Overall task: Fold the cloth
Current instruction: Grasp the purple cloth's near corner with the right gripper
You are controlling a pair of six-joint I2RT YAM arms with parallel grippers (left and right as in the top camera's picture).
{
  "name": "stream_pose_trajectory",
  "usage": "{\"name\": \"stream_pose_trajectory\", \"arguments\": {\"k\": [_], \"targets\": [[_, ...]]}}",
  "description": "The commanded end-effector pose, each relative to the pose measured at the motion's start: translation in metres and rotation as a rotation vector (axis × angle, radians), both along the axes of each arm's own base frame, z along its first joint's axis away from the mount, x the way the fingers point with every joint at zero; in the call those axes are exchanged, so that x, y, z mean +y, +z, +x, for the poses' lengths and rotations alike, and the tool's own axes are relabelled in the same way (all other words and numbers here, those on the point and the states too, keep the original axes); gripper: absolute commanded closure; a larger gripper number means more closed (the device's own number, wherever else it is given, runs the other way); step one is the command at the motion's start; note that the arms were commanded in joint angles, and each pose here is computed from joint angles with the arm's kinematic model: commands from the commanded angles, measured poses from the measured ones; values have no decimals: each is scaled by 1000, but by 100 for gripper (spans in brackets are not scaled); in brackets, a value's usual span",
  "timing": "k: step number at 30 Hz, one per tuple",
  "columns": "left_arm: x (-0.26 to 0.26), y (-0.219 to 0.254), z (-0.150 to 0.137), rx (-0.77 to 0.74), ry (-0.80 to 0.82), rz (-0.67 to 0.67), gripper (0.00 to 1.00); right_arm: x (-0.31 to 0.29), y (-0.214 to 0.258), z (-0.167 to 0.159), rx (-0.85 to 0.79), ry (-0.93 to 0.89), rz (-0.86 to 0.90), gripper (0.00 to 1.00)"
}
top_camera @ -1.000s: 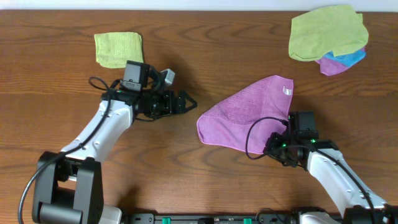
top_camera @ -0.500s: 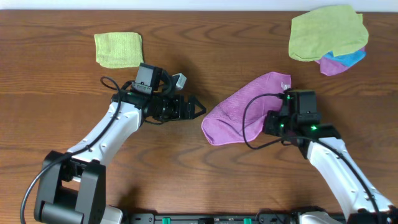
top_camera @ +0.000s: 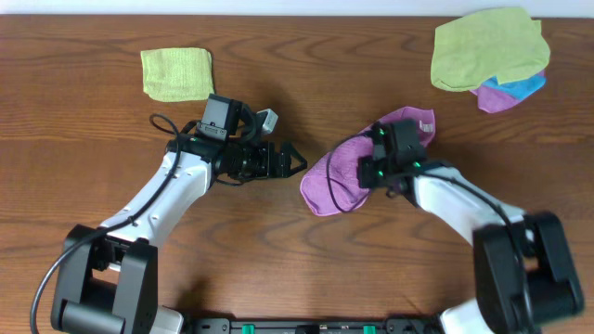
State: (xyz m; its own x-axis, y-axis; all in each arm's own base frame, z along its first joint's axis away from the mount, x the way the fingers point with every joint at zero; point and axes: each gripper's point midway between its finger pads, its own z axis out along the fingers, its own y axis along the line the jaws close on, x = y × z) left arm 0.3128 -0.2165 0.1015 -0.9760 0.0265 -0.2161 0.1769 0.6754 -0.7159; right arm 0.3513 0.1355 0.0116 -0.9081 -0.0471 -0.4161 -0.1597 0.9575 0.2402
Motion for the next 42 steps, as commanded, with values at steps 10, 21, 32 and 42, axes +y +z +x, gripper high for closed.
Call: {"name": "stream_pose_trajectory", "arguments": {"k": [10, 21, 32, 42], "targets": [[-2, 3, 5, -7, 2, 0, 5, 35, 36, 40, -77, 124, -23, 47], [-2, 3, 5, -7, 2, 0, 4, 26, 69, 48, -131, 60, -38, 39], [-2, 3, 5, -8, 1, 0, 5, 2, 95, 37, -126, -46, -52, 36], [-2, 3, 5, -9, 2, 2, 5, -5, 71, 11, 42, -153, -50, 36]]}}
